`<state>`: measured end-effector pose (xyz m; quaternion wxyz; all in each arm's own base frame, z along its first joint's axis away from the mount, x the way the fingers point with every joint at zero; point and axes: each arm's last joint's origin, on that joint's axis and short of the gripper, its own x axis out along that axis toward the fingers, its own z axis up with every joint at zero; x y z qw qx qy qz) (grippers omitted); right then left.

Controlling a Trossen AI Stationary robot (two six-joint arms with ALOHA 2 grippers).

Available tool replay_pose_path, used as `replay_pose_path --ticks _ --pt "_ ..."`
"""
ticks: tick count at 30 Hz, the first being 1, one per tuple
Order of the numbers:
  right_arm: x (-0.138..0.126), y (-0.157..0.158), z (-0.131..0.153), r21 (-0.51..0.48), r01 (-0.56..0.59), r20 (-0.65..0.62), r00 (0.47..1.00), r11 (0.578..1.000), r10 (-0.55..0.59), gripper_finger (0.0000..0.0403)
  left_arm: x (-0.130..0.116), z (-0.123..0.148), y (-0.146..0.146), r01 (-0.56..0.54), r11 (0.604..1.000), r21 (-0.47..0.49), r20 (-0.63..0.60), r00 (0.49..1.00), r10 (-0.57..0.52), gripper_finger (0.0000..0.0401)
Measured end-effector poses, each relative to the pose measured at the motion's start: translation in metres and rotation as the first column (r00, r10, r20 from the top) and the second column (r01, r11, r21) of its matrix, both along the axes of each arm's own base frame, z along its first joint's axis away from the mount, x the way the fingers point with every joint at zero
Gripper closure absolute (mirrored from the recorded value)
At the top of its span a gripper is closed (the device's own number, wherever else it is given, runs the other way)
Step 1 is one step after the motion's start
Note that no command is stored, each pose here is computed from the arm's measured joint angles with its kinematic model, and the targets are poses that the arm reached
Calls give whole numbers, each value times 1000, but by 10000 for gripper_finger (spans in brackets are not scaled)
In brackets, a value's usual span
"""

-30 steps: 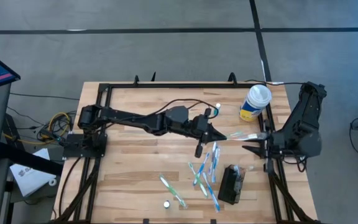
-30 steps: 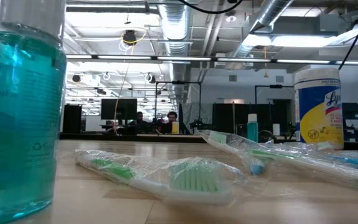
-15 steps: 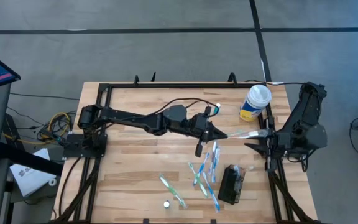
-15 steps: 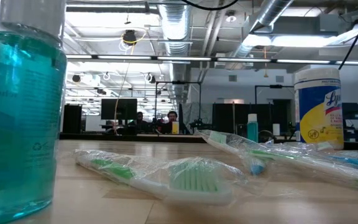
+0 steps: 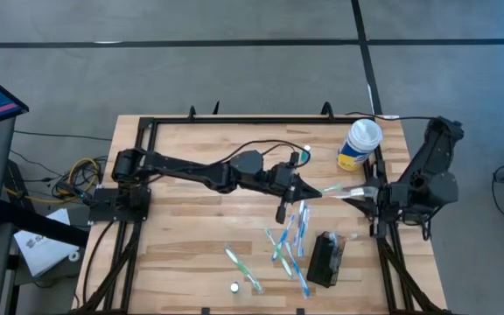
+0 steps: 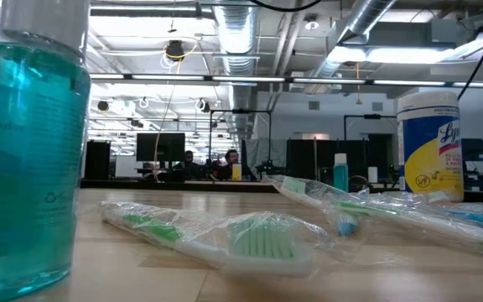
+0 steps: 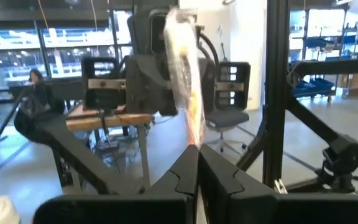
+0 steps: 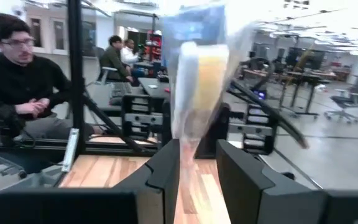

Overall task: Pick & Place toothbrushing station
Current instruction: Put the orange toothbrush into the black wire organizer

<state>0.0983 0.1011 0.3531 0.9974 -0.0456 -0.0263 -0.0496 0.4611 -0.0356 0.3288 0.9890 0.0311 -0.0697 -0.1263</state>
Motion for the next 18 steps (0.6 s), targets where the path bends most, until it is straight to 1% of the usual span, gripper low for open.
replay_pose_path --ticks 3,9,12,15,16,18 --pt "2 -1 1 9 -28 14 1000 1000 28 308 1 -3 0 -2 1000 1 -13 1000 2 401" --pt "3 -2 4 5 -19 28 999 1000 18 316 1 -3 0 -3 1000 2 -11 1000 3 401" --pt "4 -1 3 -2 -19 25 1000 1000 20 341 1 -3 0 -4 1000 2 -10 1000 4 401" --pt "6 2 1 -37 -23 14 1000 999 24 384 1 -3 0 -6 1000 2 -12 1000 6 401" --pt "7 3 1 -49 -23 10 1000 999 23 391 1 -3 0 -5 1000 2 -12 1000 5 401" --pt "8 4 0 -57 -23 8 1000 998 23 390 1 -3 0 -5 1000 1 -13 1000 5 400"
